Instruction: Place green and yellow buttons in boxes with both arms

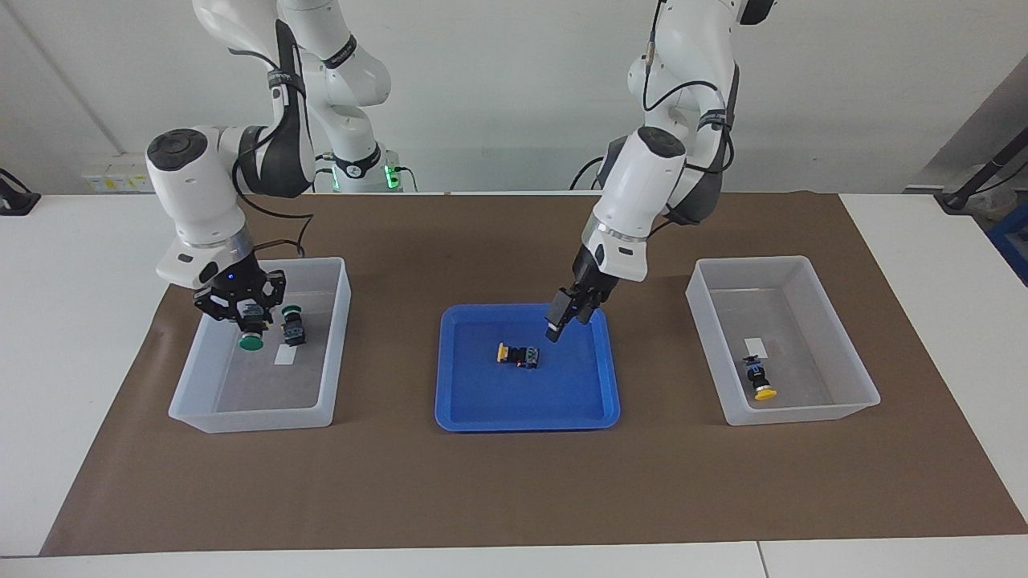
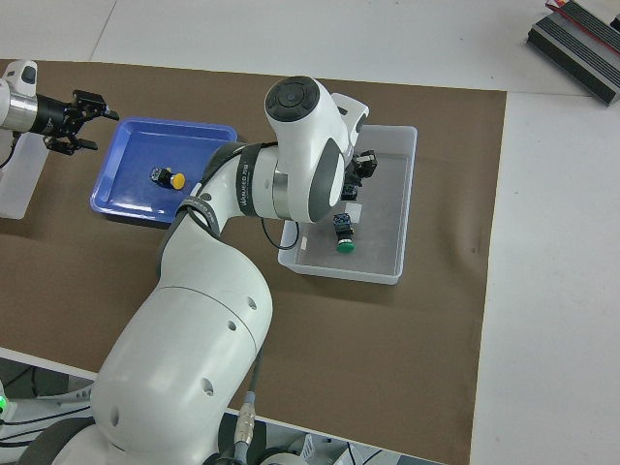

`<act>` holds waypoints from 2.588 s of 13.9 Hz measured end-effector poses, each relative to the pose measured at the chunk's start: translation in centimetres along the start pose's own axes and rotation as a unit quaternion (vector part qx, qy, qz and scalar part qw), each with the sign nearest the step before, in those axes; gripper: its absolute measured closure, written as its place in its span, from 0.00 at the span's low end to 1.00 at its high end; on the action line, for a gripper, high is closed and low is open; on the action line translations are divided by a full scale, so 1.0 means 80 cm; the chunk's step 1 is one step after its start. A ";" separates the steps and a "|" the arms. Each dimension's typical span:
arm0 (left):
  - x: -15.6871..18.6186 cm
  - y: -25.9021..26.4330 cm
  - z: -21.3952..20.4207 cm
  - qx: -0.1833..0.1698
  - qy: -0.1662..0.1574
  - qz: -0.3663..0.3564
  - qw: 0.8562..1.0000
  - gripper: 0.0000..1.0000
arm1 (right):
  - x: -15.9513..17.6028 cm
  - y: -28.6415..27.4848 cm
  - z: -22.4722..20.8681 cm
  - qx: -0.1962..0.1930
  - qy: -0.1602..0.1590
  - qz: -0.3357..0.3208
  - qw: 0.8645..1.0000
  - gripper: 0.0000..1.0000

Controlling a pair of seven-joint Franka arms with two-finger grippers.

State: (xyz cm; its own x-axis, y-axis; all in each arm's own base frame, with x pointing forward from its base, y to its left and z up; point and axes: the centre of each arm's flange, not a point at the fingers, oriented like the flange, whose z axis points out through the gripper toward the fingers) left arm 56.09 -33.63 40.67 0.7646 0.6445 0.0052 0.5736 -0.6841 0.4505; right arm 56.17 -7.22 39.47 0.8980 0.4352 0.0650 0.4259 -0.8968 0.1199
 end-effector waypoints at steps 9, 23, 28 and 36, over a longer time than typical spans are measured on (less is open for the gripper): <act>-0.026 -0.023 0.105 -0.002 -0.004 -0.161 0.987 0.00 | -0.005 0.016 0.086 0.001 0.006 -0.038 0.999 0.58; -0.073 -0.050 0.141 -0.020 -0.003 -0.195 0.981 0.01 | -0.004 0.006 0.097 0.002 0.008 -0.032 0.999 0.10; -0.073 -0.053 0.143 -0.020 -0.002 -0.199 0.980 0.20 | 0.005 0.020 0.029 -0.009 0.022 0.045 0.999 0.00; -0.070 -0.051 0.140 -0.026 0.001 -0.201 0.979 0.54 | 0.073 -0.072 -0.106 0.006 -0.001 0.224 0.974 0.00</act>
State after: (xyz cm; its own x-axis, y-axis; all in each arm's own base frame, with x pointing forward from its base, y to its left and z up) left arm 52.75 -38.26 28.79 0.4801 0.8584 -0.1808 0.8119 -0.3568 0.4620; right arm 58.01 1.12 47.53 0.9944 -0.0013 0.1059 -0.0087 -0.9976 0.0693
